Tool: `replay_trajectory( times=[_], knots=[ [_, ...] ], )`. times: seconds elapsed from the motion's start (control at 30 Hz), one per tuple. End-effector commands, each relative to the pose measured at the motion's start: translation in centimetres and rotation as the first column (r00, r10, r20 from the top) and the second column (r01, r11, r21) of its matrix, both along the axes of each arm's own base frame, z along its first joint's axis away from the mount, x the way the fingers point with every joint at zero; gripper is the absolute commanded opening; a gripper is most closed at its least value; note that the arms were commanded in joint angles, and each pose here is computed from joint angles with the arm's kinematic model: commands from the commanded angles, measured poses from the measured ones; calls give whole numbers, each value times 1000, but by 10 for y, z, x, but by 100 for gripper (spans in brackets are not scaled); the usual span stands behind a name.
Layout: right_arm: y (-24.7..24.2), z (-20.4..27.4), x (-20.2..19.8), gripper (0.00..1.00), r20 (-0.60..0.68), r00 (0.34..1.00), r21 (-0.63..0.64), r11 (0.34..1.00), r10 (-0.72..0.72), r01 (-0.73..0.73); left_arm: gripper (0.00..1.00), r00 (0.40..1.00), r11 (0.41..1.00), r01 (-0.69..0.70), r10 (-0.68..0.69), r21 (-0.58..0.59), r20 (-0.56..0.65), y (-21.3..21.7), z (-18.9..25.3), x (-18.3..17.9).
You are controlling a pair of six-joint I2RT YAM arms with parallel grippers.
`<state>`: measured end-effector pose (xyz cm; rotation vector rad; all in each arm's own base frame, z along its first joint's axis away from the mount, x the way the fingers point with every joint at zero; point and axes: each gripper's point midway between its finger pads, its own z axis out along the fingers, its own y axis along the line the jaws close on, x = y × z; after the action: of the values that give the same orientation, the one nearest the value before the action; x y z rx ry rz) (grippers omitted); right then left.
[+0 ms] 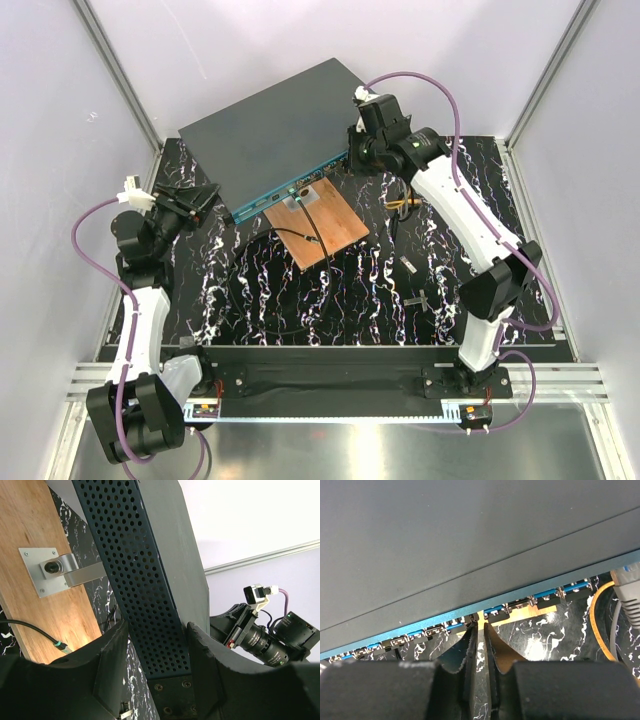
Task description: Insert the plug into the switch port
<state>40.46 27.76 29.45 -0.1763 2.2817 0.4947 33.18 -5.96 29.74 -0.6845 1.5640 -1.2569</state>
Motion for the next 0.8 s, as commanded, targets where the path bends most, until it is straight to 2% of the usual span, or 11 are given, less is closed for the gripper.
replay_trajectory(
  times=[0.0, 0.13, 0.27, 0.3, 0.37, 0.43, 0.47, 0.57, 0.67, 0.7, 0.77],
  knots=[
    [55, 108, 56, 17, 370, 926, 308, 950, -75, -46, 46, 998, 997, 34, -38, 63, 54, -10, 1, 2],
    [54, 90, 44, 22, 375, 927, 243, 964, 6, -104, 48, 996, 995, 33, -40, 96, 76, -9, 12, 3],
    [37, 82, 3, 28, 388, 911, 151, 966, 138, -210, 51, 993, 991, 22, -37, 130, 115, -7, 30, 5],
    [30, 57, -5, 29, 348, 920, 88, 970, 182, -225, 53, 992, 991, 12, -28, 137, 120, -4, 33, 6],
    [17, 59, -28, 34, 360, 901, 42, 961, 241, -274, 59, 991, 990, 5, -24, 142, 134, -2, 41, 7],
    [2, 29, -47, 43, 309, 898, -52, 948, 313, -313, 69, 988, 988, -5, -19, 153, 153, 1, 51, 7],
    [-6, 37, -63, 52, 325, 877, -57, 933, 353, -354, 72, 988, 988, -8, -16, 154, 152, 2, 52, 7],
    [-31, 11, -93, 65, 265, 863, -130, 903, 430, -410, 84, 990, 986, -32, 8, 166, 143, 10, 57, 5],
    [-56, -13, -118, 72, 199, 848, -195, 868, 491, -457, 90, 994, 986, -41, 23, 163, 111, 17, 51, 2],
    [-70, -33, -125, 74, 132, 861, -211, 863, 490, -459, 91, 994, 986, -45, 29, 158, 105, 20, 49, 1],
    [-89, -47, -133, 74, 90, 858, -263, 843, 505, -469, 95, 994, 986, -70, 55, 153, 99, 31, 45, -3]
  ],
)
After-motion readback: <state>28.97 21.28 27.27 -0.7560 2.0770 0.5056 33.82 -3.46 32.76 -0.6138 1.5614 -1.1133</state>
